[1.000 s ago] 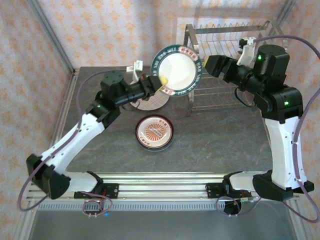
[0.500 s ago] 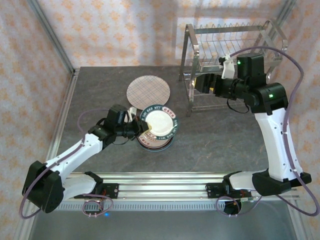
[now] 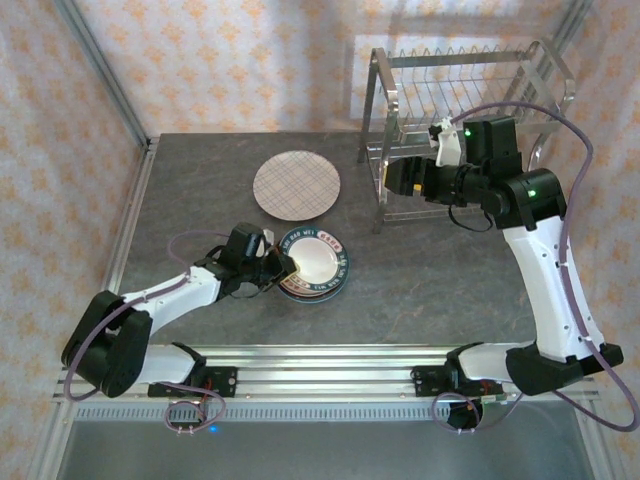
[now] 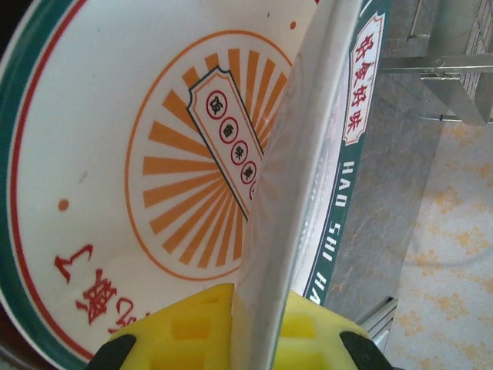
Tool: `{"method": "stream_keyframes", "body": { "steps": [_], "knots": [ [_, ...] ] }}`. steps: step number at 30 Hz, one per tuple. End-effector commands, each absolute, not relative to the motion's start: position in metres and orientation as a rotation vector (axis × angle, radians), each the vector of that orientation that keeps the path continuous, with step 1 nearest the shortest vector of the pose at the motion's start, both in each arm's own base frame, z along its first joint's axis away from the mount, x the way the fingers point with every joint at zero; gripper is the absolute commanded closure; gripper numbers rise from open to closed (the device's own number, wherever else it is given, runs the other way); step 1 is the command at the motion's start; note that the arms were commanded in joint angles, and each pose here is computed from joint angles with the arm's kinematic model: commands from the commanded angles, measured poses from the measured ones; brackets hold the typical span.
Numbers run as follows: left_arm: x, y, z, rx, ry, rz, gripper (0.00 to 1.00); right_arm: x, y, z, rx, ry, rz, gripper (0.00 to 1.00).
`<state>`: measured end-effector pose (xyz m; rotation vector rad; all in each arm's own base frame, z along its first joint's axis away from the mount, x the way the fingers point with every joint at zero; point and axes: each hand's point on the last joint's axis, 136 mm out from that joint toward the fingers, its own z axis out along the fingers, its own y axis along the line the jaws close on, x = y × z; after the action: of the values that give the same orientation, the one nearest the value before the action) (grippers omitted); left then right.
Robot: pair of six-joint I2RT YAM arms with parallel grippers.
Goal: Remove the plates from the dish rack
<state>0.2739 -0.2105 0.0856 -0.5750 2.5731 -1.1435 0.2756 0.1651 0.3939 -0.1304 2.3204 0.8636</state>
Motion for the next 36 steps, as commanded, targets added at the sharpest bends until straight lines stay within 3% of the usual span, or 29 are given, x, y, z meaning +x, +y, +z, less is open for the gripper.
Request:
{"method": "stream_keyframes", "body": {
  "steps": [1,7,17,31,36],
  "knots": [
    [0.288,-0.211,0.094,-0.536,2.499,-1.159,1.0,0.271,0.169,0.397,-0.148,2.3,0.897,0.22],
    [0.285,-0.208,0.087,-0.551,2.522,-1.155,1.0,0.271,0.171,0.396,-0.145,2.3,0.909,0.22],
    [0.278,-0.206,0.078,-0.541,2.589,-1.12,0.72,0.275,0.173,0.398,-0.147,2.296,0.918,0.22],
    [0.266,-0.198,0.073,-0.513,2.72,-0.999,0.5,0.279,0.174,0.396,-0.141,2.3,0.916,0.22],
    [0.262,-0.196,0.072,-0.5,2.791,-0.941,0.49,0.282,0.173,0.395,-0.13,2.302,0.911,0.22]
  ]
}}
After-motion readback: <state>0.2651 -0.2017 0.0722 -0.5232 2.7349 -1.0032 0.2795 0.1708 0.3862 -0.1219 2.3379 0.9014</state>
